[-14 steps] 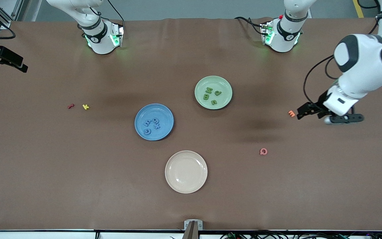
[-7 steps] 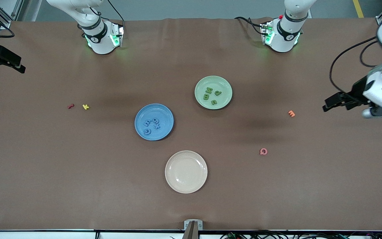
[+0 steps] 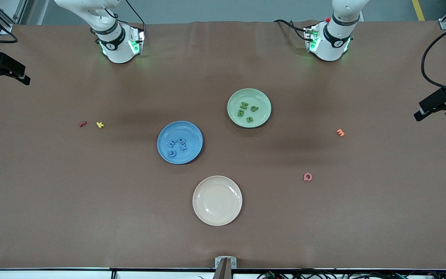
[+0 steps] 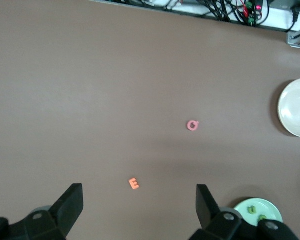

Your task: Sort letters by color into matching plates

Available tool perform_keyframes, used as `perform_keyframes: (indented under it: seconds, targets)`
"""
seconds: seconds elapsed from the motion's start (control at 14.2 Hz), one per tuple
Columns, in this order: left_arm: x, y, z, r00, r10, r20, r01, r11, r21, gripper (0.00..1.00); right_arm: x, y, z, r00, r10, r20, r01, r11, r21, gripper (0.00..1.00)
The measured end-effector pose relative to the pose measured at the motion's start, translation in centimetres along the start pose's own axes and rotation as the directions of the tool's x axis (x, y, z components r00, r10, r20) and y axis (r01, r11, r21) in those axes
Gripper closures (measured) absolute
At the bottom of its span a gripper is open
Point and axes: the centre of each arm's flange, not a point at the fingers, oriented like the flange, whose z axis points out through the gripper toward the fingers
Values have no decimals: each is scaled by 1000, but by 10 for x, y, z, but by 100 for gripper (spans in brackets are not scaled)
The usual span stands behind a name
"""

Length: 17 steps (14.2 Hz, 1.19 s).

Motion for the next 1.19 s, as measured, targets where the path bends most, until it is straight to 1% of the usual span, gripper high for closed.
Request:
perform_keyframes:
  seconds: [0.07,0.21,0.63,0.84,1.19]
  targets:
    - [1,1,-5,1000,10,-7,-10,1000,22,0,0,0,0,1000,0,3,0,1000,0,0]
    - [1,5,-12,1000,23,-12,-23,999,36,0,-1,0,1,1000,0,11,0,1000,0,0]
    - [13,24,-1,998,70,0,-70,998,-3,0,-1,-3,2,1000,-4,14,4,1000,3,0]
    - [16,16,0,999,54,2,-54,999,7,0,-1,-5,2,1000,-8,14,8,1000,8,0]
    - [11,27,1,997,70,41,-70,997,17,0,-2,-5,2,1000,-9,20,9,1000,9,0]
